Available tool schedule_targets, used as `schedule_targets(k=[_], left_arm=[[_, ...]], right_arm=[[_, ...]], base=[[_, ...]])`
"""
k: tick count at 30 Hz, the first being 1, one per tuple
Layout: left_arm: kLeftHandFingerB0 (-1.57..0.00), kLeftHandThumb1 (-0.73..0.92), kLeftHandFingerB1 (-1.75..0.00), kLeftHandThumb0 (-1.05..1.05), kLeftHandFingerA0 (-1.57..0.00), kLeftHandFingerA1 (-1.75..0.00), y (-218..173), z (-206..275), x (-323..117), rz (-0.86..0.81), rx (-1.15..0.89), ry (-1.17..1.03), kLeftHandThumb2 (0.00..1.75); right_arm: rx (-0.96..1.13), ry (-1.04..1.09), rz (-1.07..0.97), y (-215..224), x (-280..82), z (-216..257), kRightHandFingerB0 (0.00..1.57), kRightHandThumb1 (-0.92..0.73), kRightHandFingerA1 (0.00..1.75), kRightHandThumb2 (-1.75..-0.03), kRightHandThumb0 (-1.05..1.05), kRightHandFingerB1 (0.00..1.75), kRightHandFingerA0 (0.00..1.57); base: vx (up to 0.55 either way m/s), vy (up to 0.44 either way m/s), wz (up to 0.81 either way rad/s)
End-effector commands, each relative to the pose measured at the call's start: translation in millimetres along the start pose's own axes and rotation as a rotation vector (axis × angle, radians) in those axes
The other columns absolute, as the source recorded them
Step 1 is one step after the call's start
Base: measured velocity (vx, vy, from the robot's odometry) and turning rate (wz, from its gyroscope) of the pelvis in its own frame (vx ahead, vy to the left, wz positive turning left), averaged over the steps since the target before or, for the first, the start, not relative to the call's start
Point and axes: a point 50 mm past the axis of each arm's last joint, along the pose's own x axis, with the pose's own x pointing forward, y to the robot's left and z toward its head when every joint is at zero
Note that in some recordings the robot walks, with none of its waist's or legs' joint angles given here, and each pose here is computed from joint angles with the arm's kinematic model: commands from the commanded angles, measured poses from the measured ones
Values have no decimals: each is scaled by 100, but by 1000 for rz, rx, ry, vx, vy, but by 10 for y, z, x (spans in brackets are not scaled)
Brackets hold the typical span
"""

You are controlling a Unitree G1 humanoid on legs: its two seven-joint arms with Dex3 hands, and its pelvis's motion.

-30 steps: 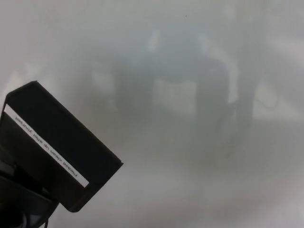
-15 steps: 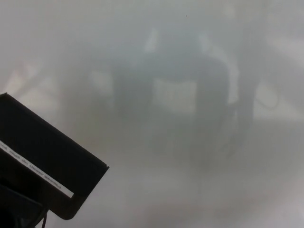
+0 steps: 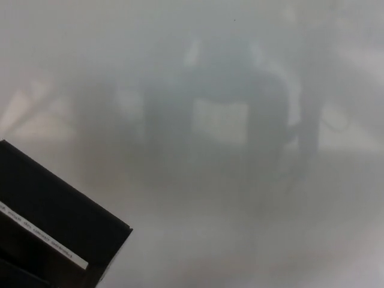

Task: A magnetic marker holder is on the left hand side of the white board, the robot put the index and middle finger into the opening of the container and pull off the magnetic holder and hand it to a human on the left hand side.

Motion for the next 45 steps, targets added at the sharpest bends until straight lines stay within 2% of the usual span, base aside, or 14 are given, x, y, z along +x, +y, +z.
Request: schedule_targets(k=[1, 2, 3, 4, 5, 6, 11, 20, 21, 23, 33, 40, 42, 45], left_arm=[[-38, 46, -40, -87, -49, -36, -47, 26, -4, -47, 34, 1, 55], [-35, 37, -45, -86, -43, -41, -46, 27, -7, -42, 31, -2, 78], [-35, 37, -45, -86, -43, -41, -45, 28, -11, -37, 27, -6, 78], [-35, 44, -39, -84, -48, -36, -37, 43, -6, -40, 19, -4, 55], [-35, 44, -39, -84, -48, -36, -35, 47, -4, -41, 17, -3, 55], [-35, 35, -45, -83, -47, -41, -29, 54, -5, -35, 15, -5, 74], [-31, 37, -43, -83, -50, -43, -3, 84, -5, -21, 15, -3, 76], [-31, 34, -44, -75, -39, -40, 69, 116, -19, -23, -7, 15, 72], [-33, 39, -38, -76, -43, -34, 74, 116, -30, -20, -13, 16, 54], [-31, 34, -45, -78, -37, -39, 82, 126, -37, -18, -7, 23, 73], [-30, 45, -42, -83, -34, -33, 197, 190, 28, 17, 29, 59, 55], [-19, 42, -39, -75, -27, -34, 381, 228, -11, 153, 41, 108, 55], [-29, 50, -37, -71, -26, -32, 493, 237, -207, 427, 147, 164, 56], [-28, 47, -33, -54, -27, -32, 556, 257, -280, 557, 204, 225, 55]], right_arm=[[3, 3, -10, -33, -35, -39, 15, -63, 56, -92, -64, 42, 47], [1, 4, -12, -31, -36, -41, 18, -76, 43, -64, -60, 28, 57], [-1, 4, -14, -29, -37, -43, 18, -76, 43, -64, -60, 28, 57], [7, 1, -10, -30, -29, -31, 19, -75, 44, -64, -60, 28, 55], [9, 0, -9, -30, -26, -27, 19, -75, 44, -64, -60, 28, 55], [13, -1, -8, -32, -23, -22, 19, -75, 43, -63, -62, 28, 56], [-1, -10, -14, -36, -3, 7, 21, -77, 43, -63, -64, 29, 58], [-20, -12, -17, -41, 7, 21, 21, -77, 43, -63, -63, 29, 59], [-17, -10, -18, -41, 7, 20, 21, -77, 43, -63, -63, 29, 58], [-19, -9, -17, -42, 7, 19, 20, -74, 44, -64, -64, 29, 57], [-26, -24, -21, -48, 56, 88, 21, -77, 43, -63, -65, 29, 58], [-35, -28, -18, -42, 58, 94, 21, -78, 43, -63, -63, 29, 58], [-15, -7, -7, -26, -10, -2, 22, -76, 43, -63, -64, 29, 57], [-8, -2, -3, -23, -27, -26, 21, -76, 44, -63, -63, 29, 58]], base=[[0, 0, 0], [0, 0, 0], [0, 0, 0], [0, 0, 0], [0, 0, 0], [0, 0, 0], [0, 0, 0], [0, 0, 0], [0, 0, 0], [0, 0, 0], [0, 0, 0], [0, 0, 0], [0, 0, 0], [0, 0, 0]])
